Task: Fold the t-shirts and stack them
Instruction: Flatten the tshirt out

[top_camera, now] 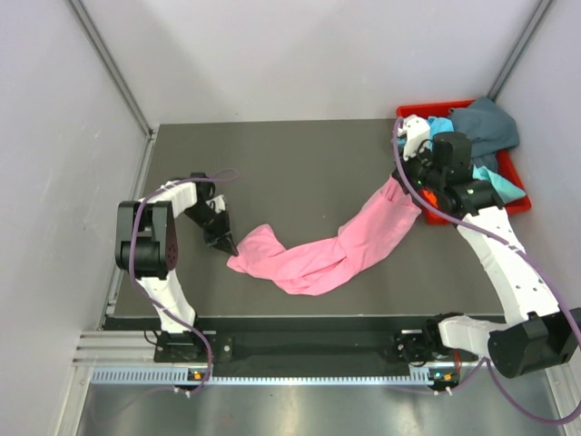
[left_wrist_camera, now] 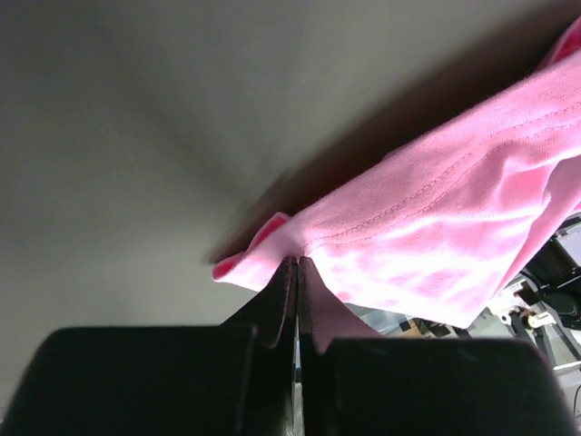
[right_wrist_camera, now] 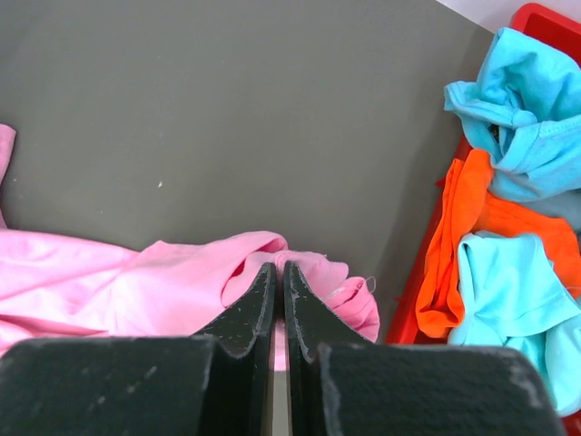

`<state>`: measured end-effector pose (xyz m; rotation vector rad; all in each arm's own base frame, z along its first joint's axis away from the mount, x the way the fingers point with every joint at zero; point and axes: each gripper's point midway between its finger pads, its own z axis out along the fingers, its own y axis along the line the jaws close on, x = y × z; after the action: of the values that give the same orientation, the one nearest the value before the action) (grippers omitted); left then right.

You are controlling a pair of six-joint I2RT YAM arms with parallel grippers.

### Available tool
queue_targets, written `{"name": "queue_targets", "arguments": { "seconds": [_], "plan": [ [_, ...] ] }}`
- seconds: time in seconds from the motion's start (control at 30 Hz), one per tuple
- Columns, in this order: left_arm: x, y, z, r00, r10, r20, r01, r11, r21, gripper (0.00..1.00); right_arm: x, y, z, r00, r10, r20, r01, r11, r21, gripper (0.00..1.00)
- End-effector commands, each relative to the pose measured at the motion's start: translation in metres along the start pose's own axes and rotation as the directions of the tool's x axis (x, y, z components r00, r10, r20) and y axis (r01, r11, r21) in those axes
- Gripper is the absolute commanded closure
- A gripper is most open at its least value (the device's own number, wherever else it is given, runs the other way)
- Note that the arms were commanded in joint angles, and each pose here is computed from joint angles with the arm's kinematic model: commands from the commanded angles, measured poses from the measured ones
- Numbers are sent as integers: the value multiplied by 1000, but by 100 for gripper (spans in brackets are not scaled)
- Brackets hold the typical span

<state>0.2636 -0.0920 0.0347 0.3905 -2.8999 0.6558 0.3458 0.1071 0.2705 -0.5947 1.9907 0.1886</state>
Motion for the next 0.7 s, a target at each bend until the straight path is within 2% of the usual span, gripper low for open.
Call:
{"name": "queue_targets", "arguments": {
  "seconds": [0.0, 0.07, 0.1, 0.13, 0.17, 0.27, 0.4, 0.67],
  "plan": [
    [-13, -14, -17, 997, 17, 71, -20, 999, 46, 100, -26, -10, -7, 996, -19, 93, 16, 999, 35, 100],
    [-12, -16, -24, 995, 31, 90, -35, 999, 42, 100, -26, -11, -7, 995, -13, 96, 10, 999, 36, 100],
    [-10, -13, -27, 995, 43, 95, -45, 999, 24, 92, -26, -11, -7, 995, -13, 96, 10, 999, 36, 100],
    [-8, -6, -31, 992, 52, 117, -51, 999, -16, 78, -27, -11, -7, 995, -12, 98, 8, 999, 35, 100],
    [-6, -2, -33, 991, 54, 124, -49, 998, -43, 54, -28, -11, -7, 995, -14, 101, 11, 999, 34, 100],
    [7, 14, -29, 994, 21, 104, -16, 998, -55, 45, -27, -11, -7, 995, -12, 100, 8, 999, 33, 100],
    [19, 21, -13, 997, -17, 69, 20, 999, -44, 41, -26, -10, -8, 995, -11, 99, 8, 1000, 30, 100],
    [-7, 14, -5, 998, -27, 51, 28, 999, -18, 45, -27, -15, -16, 994, -12, 104, 6, 999, 51, 100]
  ]
}}
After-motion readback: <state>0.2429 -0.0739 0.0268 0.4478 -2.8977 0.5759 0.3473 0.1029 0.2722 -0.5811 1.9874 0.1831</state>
